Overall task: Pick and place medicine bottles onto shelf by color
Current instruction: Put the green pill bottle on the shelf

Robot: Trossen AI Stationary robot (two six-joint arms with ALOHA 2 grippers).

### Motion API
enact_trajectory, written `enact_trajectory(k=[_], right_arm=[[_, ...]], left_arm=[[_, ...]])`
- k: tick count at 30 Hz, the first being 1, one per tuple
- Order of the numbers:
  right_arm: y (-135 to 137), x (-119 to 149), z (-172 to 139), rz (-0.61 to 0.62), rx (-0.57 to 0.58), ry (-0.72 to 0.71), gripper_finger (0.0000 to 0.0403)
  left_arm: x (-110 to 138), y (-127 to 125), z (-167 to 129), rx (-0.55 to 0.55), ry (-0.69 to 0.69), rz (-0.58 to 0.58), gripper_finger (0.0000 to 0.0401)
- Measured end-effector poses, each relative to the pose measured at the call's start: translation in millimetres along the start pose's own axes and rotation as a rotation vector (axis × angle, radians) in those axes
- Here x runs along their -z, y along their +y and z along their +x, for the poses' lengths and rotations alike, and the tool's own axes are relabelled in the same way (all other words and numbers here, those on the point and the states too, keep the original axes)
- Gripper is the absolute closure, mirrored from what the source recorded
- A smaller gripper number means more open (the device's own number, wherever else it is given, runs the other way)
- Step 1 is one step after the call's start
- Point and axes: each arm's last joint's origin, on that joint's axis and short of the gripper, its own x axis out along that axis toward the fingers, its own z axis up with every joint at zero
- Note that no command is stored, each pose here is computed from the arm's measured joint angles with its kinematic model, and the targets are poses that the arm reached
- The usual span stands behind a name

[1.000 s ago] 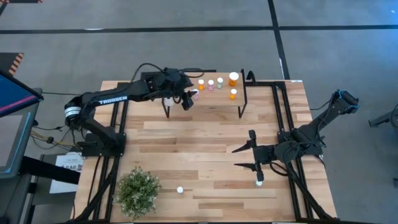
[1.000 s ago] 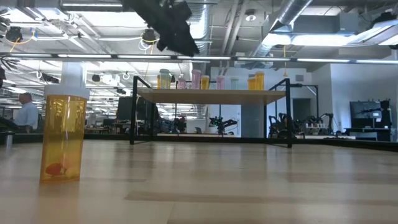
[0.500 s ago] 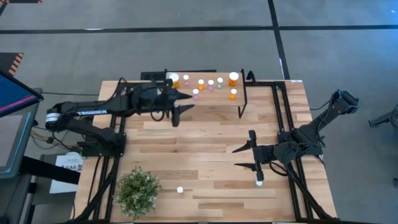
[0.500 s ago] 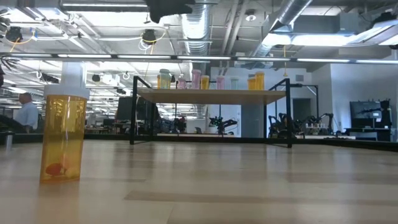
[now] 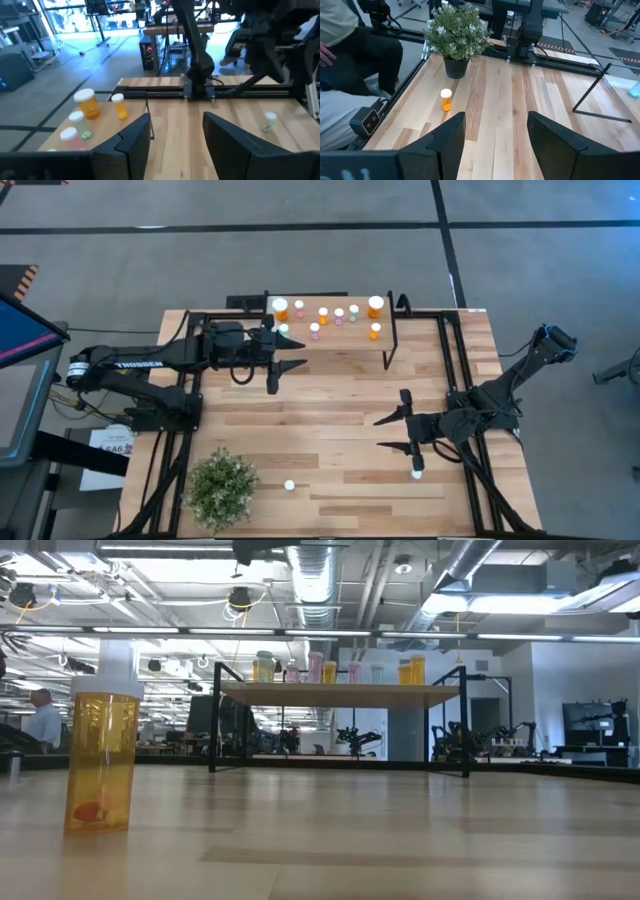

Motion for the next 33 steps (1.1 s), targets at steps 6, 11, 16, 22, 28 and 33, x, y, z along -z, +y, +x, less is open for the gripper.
enact_trajectory(k=[6,11,16,22,28,33], right_arm=[[-2.6,1.0,1.2,-0.001,0.012,0.012,0.0168],[-4.6,1.6,2.2,0.015,0.022,0.019,0.0168],[-1.0,3.2,0.3,0.013,0.006,0.03,0.0168],[0.3,3.3,-0.3,0.009,-0.001,0.03,0.0168],[-1.1,3.1,0.3,0.01,0.006,0.03,0.0168],[-4.3,2.3,2.0,0.043,0.02,0.025,0.0168]], left_arm=[[-1.6,-3.8,-2.5,0.014,-0.007,-0.024,0.0231],[-1.4,-9.9,-11.5,0.032,0.02,0.019,0.0231],[-12.3,-7.5,-27.7,0.008,-0.049,0.017,0.0231],[-14.1,-7.7,-40.1,0.016,-0.047,-0.004,0.0231],[8.3,-18.2,-43.9,0.068,-0.061,-0.027,0.0231],[31.9,-22.6,-50.1,0.08,-0.149,-0.059,0.0231]])
